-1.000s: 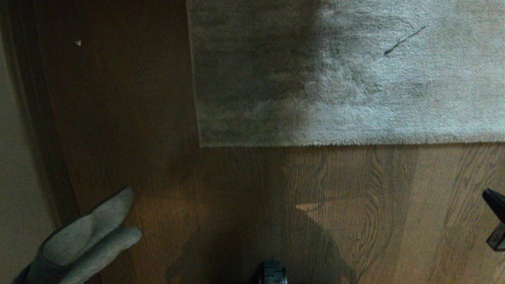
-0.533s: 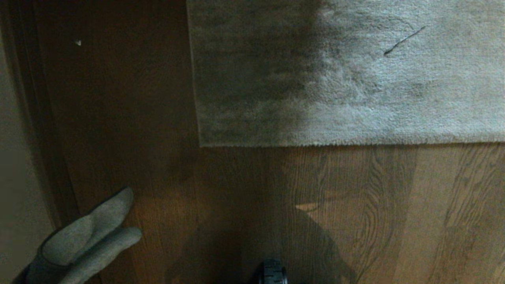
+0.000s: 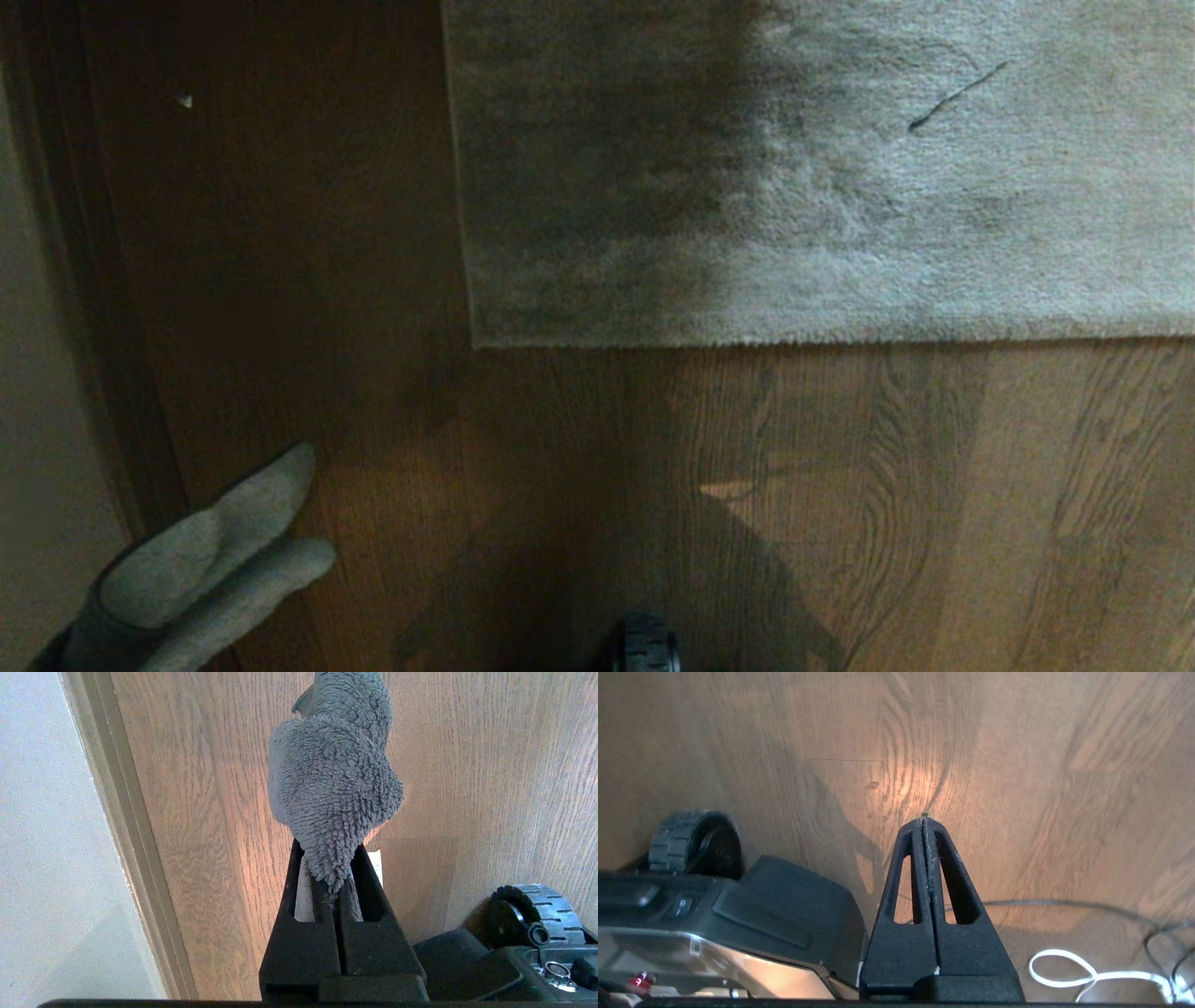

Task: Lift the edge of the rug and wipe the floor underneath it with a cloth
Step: Put down the rag

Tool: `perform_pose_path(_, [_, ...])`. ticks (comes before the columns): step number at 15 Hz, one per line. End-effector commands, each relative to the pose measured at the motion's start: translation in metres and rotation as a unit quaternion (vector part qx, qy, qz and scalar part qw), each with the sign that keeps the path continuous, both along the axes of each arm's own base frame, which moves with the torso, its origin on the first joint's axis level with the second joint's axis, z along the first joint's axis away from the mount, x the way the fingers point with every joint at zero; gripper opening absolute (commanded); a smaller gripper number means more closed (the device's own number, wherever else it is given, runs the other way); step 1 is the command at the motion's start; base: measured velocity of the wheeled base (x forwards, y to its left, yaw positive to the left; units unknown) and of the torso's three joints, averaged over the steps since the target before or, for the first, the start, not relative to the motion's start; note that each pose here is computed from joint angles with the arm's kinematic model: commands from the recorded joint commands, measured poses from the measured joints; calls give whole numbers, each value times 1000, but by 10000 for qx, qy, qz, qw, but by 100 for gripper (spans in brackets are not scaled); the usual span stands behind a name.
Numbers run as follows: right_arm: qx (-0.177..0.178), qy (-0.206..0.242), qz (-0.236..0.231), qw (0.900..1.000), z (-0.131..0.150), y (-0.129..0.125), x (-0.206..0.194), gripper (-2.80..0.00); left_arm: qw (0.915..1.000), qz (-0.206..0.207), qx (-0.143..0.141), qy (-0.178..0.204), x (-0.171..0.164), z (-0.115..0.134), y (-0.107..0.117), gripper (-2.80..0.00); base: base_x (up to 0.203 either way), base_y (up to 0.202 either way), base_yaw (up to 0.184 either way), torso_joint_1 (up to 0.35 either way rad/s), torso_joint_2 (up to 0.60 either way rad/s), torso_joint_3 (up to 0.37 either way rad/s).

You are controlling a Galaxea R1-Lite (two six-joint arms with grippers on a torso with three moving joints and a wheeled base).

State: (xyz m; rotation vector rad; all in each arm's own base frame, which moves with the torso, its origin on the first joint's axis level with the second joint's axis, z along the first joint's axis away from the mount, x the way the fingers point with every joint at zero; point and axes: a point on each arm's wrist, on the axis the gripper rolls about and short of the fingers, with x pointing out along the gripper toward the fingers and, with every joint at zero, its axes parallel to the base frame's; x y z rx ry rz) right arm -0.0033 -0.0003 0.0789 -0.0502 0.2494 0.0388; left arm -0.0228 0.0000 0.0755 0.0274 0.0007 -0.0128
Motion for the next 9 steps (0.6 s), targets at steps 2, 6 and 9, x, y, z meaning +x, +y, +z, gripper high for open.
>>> perform_pose_path(2, [-19,-225,-42,9997,0,0,-4,-280,10000,8,1,0,0,0,0,-280,0,0,0,0,0,0])
perform_pose_path(6, [-60,-1120,-176,9935,-3,0,-17,-280,10000,-5,1,3,0,0,0,-280,0,0,0,0,0,0])
perform_pose_path(9, [-80,-1256,-197,9918,-3,0,-19,-280,10000,-5,1,3,0,0,0,-280,0,0,0,0,0,0])
